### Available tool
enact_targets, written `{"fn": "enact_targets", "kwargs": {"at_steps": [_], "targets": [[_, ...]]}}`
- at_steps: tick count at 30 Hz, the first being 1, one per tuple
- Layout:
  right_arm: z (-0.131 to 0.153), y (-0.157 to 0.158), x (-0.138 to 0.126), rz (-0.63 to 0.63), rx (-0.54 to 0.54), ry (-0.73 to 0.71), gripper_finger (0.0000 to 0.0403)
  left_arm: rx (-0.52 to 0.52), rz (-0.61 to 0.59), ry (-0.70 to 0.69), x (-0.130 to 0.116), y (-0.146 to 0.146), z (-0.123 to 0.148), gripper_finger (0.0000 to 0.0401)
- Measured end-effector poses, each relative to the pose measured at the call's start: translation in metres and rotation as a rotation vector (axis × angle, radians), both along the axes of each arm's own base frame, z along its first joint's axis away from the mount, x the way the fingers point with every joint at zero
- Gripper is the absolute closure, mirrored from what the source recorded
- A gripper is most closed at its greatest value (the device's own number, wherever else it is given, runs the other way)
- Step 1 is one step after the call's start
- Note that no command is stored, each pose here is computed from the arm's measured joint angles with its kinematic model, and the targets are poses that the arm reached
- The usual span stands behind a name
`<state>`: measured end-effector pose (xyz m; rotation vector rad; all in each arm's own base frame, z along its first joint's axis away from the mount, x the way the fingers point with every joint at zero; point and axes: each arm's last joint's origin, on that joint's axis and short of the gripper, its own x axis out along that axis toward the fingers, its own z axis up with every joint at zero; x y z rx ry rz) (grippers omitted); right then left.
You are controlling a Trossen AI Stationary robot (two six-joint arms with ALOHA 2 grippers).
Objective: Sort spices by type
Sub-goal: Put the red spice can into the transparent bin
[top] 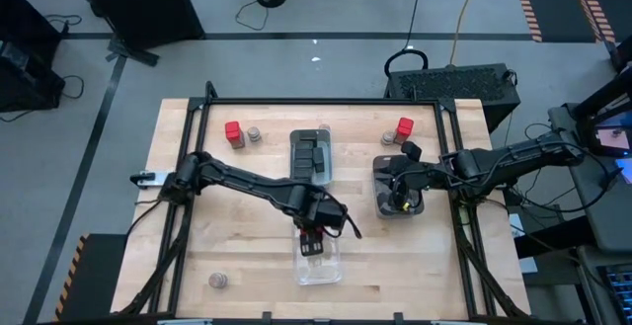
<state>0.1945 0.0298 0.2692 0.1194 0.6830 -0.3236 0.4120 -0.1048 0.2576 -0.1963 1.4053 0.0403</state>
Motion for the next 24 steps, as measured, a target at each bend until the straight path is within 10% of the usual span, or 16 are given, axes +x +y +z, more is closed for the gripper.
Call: {"fn": "enact_targets", "kwargs": {"at_steps": [24], "targets": [[-0.007, 0.001, 0.005, -0.003, -0.001, 0.040, 0.0314, 0.059, -0.023, 0.157, 0.008, -0.003, -0.045, 0.0126]]}}
